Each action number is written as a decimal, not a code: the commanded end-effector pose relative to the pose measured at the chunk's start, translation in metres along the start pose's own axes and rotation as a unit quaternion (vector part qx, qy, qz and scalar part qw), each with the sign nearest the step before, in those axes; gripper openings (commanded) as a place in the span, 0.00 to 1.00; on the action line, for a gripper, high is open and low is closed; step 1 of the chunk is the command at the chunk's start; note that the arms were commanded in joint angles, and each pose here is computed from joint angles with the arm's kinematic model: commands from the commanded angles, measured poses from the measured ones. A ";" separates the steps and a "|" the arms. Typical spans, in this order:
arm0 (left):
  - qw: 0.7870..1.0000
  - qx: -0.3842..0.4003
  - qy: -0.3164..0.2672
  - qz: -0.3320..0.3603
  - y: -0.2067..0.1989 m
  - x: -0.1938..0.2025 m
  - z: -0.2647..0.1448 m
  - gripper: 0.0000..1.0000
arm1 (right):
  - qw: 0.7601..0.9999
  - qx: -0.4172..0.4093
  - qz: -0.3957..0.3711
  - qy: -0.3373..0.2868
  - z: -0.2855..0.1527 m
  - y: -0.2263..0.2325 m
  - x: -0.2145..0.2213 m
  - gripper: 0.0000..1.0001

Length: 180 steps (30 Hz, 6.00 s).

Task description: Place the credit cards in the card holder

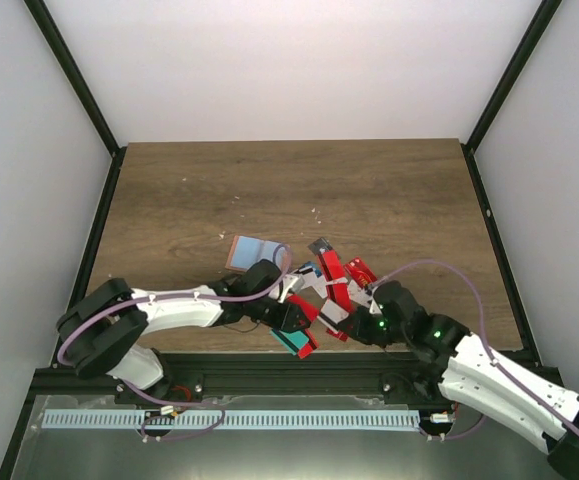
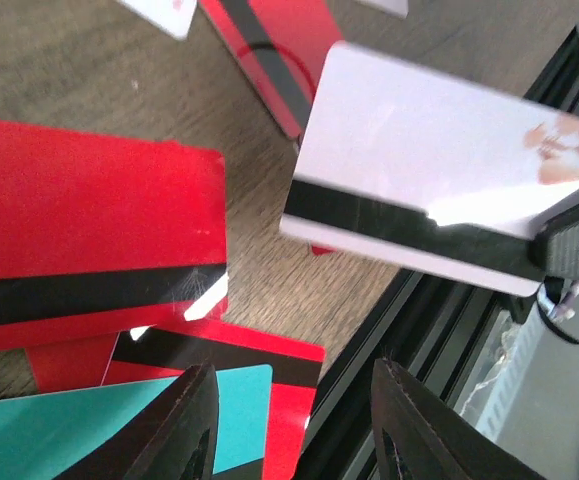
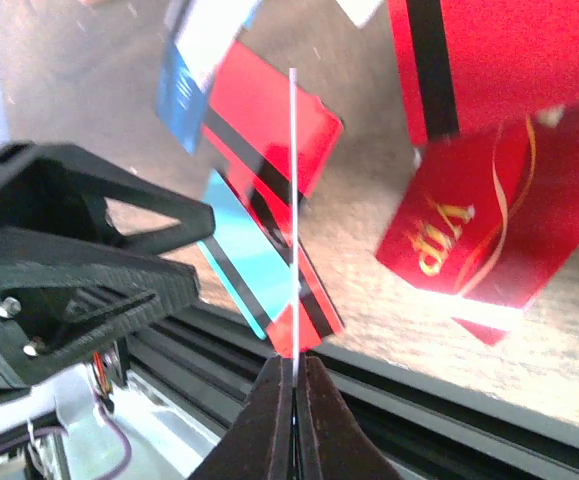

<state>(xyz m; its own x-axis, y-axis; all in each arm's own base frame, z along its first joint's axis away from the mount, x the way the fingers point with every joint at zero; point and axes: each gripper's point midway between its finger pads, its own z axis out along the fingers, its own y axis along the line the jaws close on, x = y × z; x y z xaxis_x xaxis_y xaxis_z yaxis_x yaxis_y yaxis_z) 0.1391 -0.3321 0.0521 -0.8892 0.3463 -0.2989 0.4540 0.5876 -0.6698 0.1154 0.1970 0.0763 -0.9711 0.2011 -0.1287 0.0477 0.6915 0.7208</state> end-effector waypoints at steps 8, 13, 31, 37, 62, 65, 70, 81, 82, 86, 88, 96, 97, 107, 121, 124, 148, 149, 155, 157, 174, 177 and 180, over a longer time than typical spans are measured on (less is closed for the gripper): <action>0.973 0.008 -0.218 -0.070 -0.036 -0.088 -0.088 0.47 | 0.972 -0.085 -0.017 -0.218 -0.055 0.083 -0.089 0.01; 0.947 0.073 -0.298 -0.092 -0.052 -0.110 -0.131 0.51 | 0.939 -0.200 0.004 -0.281 -0.070 0.127 -0.116 0.01; 0.897 0.228 -0.374 -0.063 -0.084 -0.148 -0.184 0.44 | 0.879 -0.378 -0.028 -0.290 -0.094 0.213 -0.133 0.01; 0.891 0.253 -0.376 -0.037 -0.097 -0.154 -0.189 0.44 | 0.879 -0.391 -0.037 -0.271 -0.089 0.220 -0.128 0.01; 0.872 0.249 -0.421 -0.016 -0.102 -0.160 -0.210 0.22 | 0.877 -0.422 -0.054 -0.223 -0.082 0.230 -0.114 0.01; 0.870 0.246 -0.426 -0.018 -0.101 -0.161 -0.211 0.19 | 0.878 -0.423 -0.058 -0.216 -0.080 0.231 -0.113 0.01; 0.871 0.246 -0.425 -0.014 -0.102 -0.165 -0.210 0.05 | 0.879 -0.424 -0.061 -0.212 -0.076 0.230 -0.111 0.01; 0.902 0.077 -0.416 -0.084 0.005 -0.161 -0.218 0.04 | 0.940 -0.245 -0.094 -0.216 -0.037 0.187 -0.143 0.37; 0.906 0.055 -0.412 -0.085 0.018 -0.158 -0.218 0.04 | 0.949 -0.220 -0.097 -0.206 -0.027 0.179 -0.145 0.38; 0.912 -0.030 -0.394 -0.111 0.074 -0.150 -0.217 0.04 | 0.965 -0.171 -0.121 -0.154 0.007 0.166 -0.146 0.37; 0.915 -0.048 -0.387 -0.100 0.092 -0.149 -0.215 0.04 | 0.970 -0.165 -0.133 -0.119 0.027 0.164 -0.143 0.37; 0.935 -0.038 -0.344 -0.081 0.126 -0.150 -0.187 0.04 | 0.977 -0.142 -0.159 -0.015 0.089 0.153 -0.138 0.36; 0.937 -0.032 -0.338 -0.079 0.127 -0.150 -0.182 0.04 | 0.977 -0.138 -0.164 -0.012 0.094 0.152 -0.139 0.37; 0.957 -0.015 -0.274 -0.094 0.153 -0.150 -0.142 0.04 | 0.981 -0.107 -0.156 0.036 0.138 0.128 -0.146 0.38; 0.963 -0.032 -0.246 -0.103 0.173 -0.148 -0.123 0.04 | 0.985 -0.087 -0.140 0.049 0.161 0.096 -0.156 0.37; 0.964 -0.031 -0.242 -0.103 0.174 -0.147 -0.120 0.04 | 0.986 -0.082 -0.137 0.049 0.165 0.091 -0.159 0.36; 0.971 0.027 -0.213 -0.110 0.159 -0.138 -0.100 0.04 | 0.990 -0.057 -0.122 0.043 0.181 0.062 -0.184 0.29; 0.970 0.028 -0.213 -0.111 0.158 -0.138 -0.100 0.04 | 0.990 -0.056 -0.124 0.043 0.182 0.062 -0.185 0.29; 0.968 0.022 -0.210 -0.132 0.163 -0.128 -0.098 0.04 | 0.989 -0.038 -0.135 0.040 0.188 0.055 -0.192 0.26; 0.968 0.019 -0.211 -0.135 0.163 -0.125 -0.098 0.04 | 0.989 -0.033 -0.139 0.038 0.190 0.054 -0.195 0.26; 0.962 -0.029 -0.192 -0.194 0.188 -0.117 -0.091 0.04 | 0.988 -0.020 -0.150 0.043 0.192 0.050 -0.195 0.25; 0.958 -0.034 -0.190 -0.211 0.191 -0.114 -0.091 0.04 | 0.988 -0.020 -0.148 0.046 0.193 0.049 -0.194 0.22; 0.956 -0.036 -0.181 -0.230 0.193 -0.111 -0.089 0.04 | 0.988 -0.021 -0.148 0.048 0.193 0.049 -0.193 0.22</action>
<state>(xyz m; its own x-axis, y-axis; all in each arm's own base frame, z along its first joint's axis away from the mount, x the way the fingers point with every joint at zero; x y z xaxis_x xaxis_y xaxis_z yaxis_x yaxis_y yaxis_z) 0.3357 -0.2003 0.0338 -0.9388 -0.2000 -0.2806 0.0975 0.6268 -0.7731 0.3438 0.3401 0.0311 -0.9487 -0.0894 -0.3033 -0.2938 0.6036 0.7412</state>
